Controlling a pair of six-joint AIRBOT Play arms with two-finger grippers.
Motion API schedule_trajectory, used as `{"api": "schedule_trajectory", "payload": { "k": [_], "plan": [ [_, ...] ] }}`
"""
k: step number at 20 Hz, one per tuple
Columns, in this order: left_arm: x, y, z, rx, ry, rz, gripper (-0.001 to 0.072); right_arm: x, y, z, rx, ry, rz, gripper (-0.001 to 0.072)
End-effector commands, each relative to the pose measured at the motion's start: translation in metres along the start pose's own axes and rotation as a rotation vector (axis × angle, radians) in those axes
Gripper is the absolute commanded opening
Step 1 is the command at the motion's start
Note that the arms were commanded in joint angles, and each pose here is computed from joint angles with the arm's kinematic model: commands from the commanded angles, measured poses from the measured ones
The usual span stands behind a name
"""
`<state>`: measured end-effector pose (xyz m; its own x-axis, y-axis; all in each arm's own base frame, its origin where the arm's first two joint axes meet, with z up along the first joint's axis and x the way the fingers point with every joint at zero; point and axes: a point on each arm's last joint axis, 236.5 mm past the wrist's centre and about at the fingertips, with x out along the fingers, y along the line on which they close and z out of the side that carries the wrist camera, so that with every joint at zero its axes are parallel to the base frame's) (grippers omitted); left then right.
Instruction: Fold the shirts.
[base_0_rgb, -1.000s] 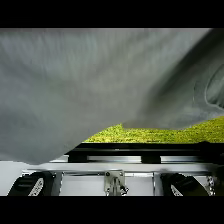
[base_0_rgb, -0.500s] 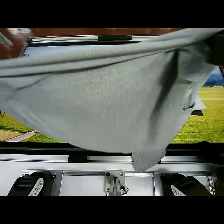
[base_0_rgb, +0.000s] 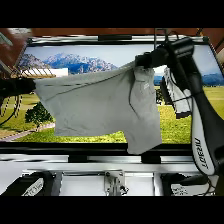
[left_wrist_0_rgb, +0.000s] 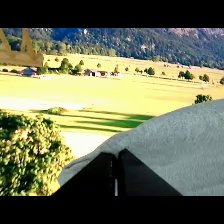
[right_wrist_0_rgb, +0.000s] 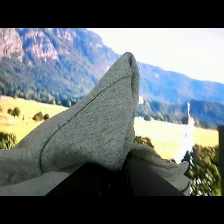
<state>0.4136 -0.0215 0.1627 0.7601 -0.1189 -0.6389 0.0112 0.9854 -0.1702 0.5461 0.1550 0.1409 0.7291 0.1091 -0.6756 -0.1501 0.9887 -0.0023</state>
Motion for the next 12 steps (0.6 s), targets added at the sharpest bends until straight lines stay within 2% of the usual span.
{"api": "schedule_trajectory", "payload": {
  "k": [1, 7, 8, 9, 10, 12],
  "plan": [
    [0.077, 0.009, 0.015, -0.067, -0.037, -0.005, 0.0038, 0.056, 0.018, 0.018, 0.015, -0.141, 0.049, 0.0106],
    [0.161, -0.015, -0.083, -0.268, 0.304, -0.115, 0.0046, 0.109, 0.022, -0.04, 0.043, 0.024, 0.046, 0.0107],
    [0.163, -0.019, -0.097, -0.291, 0.36, -0.13, 0.0212, 0.109, 0.021, -0.045, 0.055, 0.044, 0.04, 0.0179],
    [0.161, -0.021, -0.104, -0.308, 0.397, -0.141, 0.0591, 0.103, 0.018, -0.04, 0.047, 0.038, 0.032, 0.0464],
    [0.154, -0.018, -0.106, -0.309, 0.425, -0.143, 0.0709, 0.091, 0.011, -0.029, 0.021, 0.012, 0.01, 0.0581],
    [0.128, -0.001, -0.098, -0.272, 0.487, -0.159, 0.071, 0.051, -0.022, 0.0, -0.05, -0.05, -0.09, 0.0581]
  ]
}}
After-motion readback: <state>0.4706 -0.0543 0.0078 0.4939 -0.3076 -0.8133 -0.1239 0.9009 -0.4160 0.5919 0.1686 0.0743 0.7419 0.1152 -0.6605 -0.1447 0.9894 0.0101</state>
